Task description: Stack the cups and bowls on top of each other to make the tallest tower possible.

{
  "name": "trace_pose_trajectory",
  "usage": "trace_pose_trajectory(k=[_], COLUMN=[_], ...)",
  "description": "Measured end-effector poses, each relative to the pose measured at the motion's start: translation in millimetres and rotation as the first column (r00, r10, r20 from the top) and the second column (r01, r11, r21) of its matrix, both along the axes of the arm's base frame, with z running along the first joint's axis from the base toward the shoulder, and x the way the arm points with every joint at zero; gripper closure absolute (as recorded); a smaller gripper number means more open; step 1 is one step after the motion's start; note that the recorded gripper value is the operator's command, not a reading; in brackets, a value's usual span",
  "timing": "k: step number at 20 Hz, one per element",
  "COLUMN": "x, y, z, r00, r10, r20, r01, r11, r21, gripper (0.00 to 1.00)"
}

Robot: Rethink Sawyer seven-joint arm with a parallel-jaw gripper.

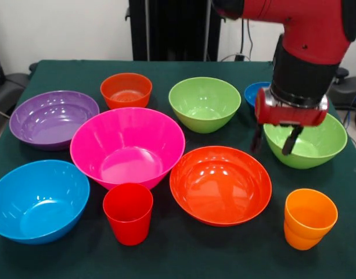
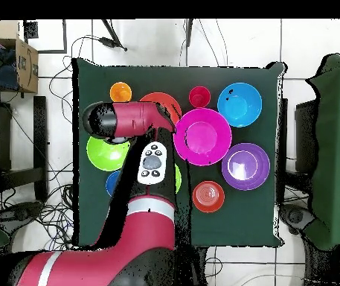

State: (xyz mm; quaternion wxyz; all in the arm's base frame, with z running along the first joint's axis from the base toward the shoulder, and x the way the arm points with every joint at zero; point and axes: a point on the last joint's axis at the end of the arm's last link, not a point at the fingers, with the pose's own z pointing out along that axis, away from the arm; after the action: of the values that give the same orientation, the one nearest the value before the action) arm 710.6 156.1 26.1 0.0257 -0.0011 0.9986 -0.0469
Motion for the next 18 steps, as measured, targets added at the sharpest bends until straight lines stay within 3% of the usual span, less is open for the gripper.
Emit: trace_pose_trajectory(k=[3, 11, 17, 18], x=[2.7, 4.8, 14.9, 17.8], y=[1, 1, 4, 6], z=[-19, -45, -48, -46], r00=[0.9994, 0.9997, 0.9998, 0.9991], r10=[0.008, 0.013, 0.013, 0.012], r20=[0.034, 0.023, -0.017, -0.041], r01=[-0.008, -0.013, -0.013, -0.013], r11=[1.0, 0.9999, 0.9999, 0.9999], r21=[0.0, -0.002, -0.006, -0.007], gripper=[0.0, 0.0, 0.0, 0.0])
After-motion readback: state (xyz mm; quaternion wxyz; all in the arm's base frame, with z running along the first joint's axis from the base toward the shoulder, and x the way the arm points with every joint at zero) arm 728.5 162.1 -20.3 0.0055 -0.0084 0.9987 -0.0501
